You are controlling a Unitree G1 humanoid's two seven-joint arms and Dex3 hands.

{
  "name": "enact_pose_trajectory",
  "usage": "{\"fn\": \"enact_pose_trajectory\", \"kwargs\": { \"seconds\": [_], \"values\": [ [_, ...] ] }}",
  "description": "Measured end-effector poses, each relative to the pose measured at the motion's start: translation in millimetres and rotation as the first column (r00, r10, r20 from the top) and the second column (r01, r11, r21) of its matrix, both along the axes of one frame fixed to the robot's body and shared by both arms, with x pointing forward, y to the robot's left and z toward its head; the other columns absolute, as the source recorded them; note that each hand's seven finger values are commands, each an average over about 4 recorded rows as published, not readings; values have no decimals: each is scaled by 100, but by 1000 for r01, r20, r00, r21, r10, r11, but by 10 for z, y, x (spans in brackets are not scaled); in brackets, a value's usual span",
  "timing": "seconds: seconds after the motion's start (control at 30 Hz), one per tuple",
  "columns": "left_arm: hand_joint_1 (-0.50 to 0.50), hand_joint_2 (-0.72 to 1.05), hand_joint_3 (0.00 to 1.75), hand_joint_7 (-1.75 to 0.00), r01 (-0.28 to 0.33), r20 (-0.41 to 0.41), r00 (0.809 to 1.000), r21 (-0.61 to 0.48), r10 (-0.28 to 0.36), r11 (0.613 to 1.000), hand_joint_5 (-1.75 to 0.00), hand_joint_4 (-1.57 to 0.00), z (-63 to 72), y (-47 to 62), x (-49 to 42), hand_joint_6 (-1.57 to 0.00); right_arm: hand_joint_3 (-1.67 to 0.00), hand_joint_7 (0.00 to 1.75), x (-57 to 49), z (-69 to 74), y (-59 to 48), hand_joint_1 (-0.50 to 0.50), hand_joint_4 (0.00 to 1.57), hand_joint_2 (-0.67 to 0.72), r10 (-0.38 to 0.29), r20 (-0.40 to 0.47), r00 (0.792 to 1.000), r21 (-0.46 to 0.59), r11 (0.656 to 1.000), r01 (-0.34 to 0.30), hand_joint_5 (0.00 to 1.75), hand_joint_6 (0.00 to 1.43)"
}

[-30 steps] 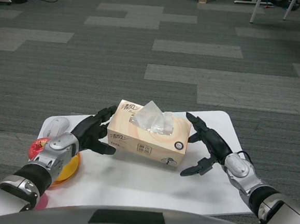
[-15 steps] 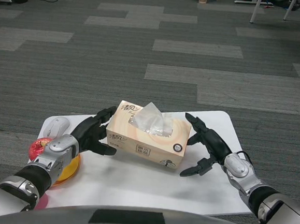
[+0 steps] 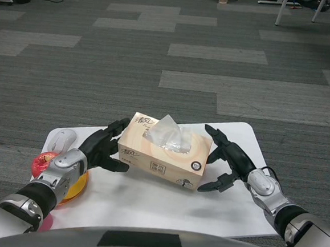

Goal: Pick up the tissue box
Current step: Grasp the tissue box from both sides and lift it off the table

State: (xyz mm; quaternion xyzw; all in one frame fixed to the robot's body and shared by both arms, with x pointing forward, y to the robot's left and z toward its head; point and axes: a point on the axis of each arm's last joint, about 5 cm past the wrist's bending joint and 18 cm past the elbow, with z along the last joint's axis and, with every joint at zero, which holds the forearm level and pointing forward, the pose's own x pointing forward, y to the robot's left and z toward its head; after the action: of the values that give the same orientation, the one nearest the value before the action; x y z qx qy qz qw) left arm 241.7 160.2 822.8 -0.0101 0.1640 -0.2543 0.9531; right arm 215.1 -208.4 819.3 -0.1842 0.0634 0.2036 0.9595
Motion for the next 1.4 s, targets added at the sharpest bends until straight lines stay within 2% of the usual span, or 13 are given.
{"fn": "enact_pose_trajectory", "kwargs": {
  "seconds": [0.2, 0.33, 0.53, 0.67, 0.77, 0.9, 1.1, 1.4],
  "values": [
    [50, 105, 17, 0, 29, -13, 999, -39, -29, 999, 0, -4, -14, -33, -13, 0, -40, 7, -4, -3, -12, -46, 63, -29, -28, 8, 1000, -6, 1000, 28, 150, 0],
    [50, 105, 17, 0, 41, -14, 999, -44, -41, 998, 0, -4, -16, -37, -15, 0, -48, 7, -4, -3, -11, -46, 64, -29, -39, 12, 999, -6, 999, 39, 155, 0],
    [50, 105, 17, 0, 51, -14, 999, -52, -51, 997, 0, -7, -15, -34, -15, 0, -48, 7, -4, -4, -6, -46, 66, -29, -51, 18, 999, -5, 999, 52, 155, 0],
    [50, 105, 13, 0, 51, -8, 999, -58, -51, 997, 0, -7, -13, -35, -15, 0, -48, 7, -4, -6, 2, -42, 66, -32, -66, 24, 998, -3, 998, 66, 150, 0],
    [50, 105, 17, 0, 48, 10, 999, -70, -48, 996, 0, -9, -9, -37, -18, 0, -48, 7, -3, -7, 6, -42, 66, -35, -77, 28, 997, -3, 997, 77, 145, 0],
    [50, 96, 9, 0, 49, 50, 998, -80, -45, 996, 0, -14, 5, -38, -18, 0, -48, 7, 4, -2, 9, -41, 65, -35, -90, 37, 995, -3, 996, 90, 145, 0],
    [50, 96, 9, 0, 46, 111, 993, -89, -36, 995, 0, -19, 32, -32, -12, 0, -48, 7, 36, 19, 22, -38, 61, -35, -88, 49, 995, -5, 996, 88, 145, 0],
    [50, 96, 9, 0, 46, 126, 991, -90, -35, 995, 0, -19, 32, -29, -20, 0, -48, 7, 40, 21, 27, -35, 60, -35, -81, 49, 996, -9, 997, 81, 145, 0]
  ]
}}
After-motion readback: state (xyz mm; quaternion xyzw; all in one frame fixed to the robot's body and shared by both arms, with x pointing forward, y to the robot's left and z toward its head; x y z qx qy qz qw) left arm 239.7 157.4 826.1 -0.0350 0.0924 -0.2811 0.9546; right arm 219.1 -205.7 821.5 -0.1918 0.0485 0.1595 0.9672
